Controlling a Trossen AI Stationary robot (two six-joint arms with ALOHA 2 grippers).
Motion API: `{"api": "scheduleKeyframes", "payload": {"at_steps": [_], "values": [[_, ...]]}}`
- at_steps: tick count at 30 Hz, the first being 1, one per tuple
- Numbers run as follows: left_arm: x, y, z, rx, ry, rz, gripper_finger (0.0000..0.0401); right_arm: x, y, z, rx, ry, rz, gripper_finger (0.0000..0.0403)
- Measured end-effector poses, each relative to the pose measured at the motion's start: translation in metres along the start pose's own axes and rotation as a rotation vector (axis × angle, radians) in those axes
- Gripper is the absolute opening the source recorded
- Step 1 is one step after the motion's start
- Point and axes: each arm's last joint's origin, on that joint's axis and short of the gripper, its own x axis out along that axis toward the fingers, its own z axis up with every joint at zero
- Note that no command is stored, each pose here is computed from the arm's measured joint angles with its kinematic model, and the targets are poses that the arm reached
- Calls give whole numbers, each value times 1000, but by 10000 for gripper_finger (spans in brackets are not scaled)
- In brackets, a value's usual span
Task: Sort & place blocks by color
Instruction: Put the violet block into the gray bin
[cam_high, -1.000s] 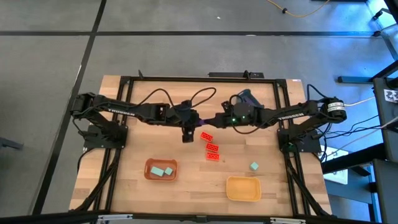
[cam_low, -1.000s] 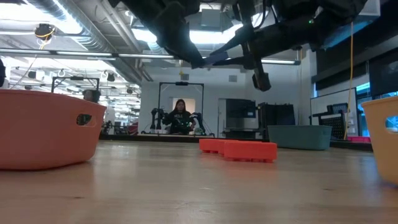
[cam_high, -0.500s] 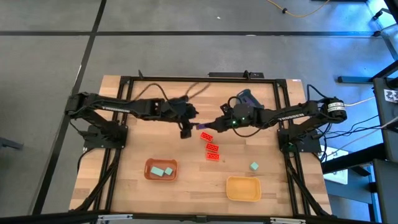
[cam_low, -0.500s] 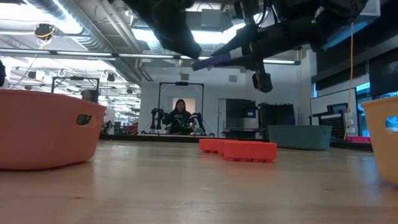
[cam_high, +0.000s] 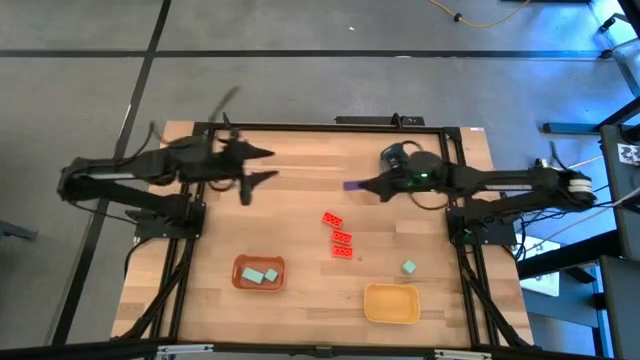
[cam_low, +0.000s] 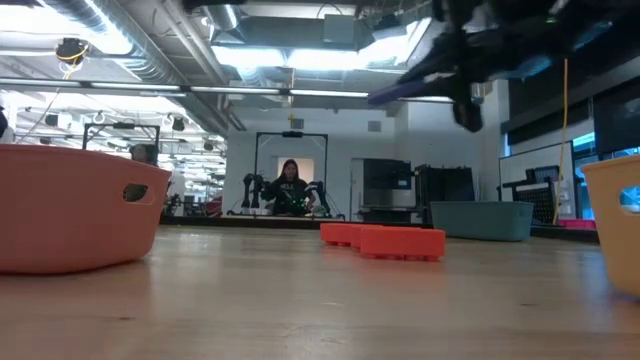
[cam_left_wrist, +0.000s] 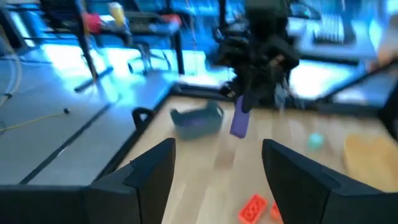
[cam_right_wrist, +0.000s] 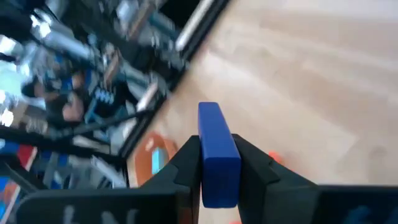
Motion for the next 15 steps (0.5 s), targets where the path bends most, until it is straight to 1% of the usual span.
{"api": "scheduleKeyframes", "payload": {"at_steps": [4, 7, 9, 11, 15], "values": [[-31, 10, -28, -149, -152, 24, 231, -32, -9, -4, 2, -134, -1, 63], [-46, 15, -47, -247, -262, 24, 231, -50, -10, -5, -15, -248, 34, 63], [-53, 17, -57, -287, -322, 14, 231, -58, -9, -4, -37, -312, 69, 63], [-58, 18, -62, -308, -386, 7, 231, -63, -7, -3, -49, -352, 98, 63], [-66, 21, -64, -323, -440, 4, 231, -63, -6, -2, -77, -359, 96, 63]]}}
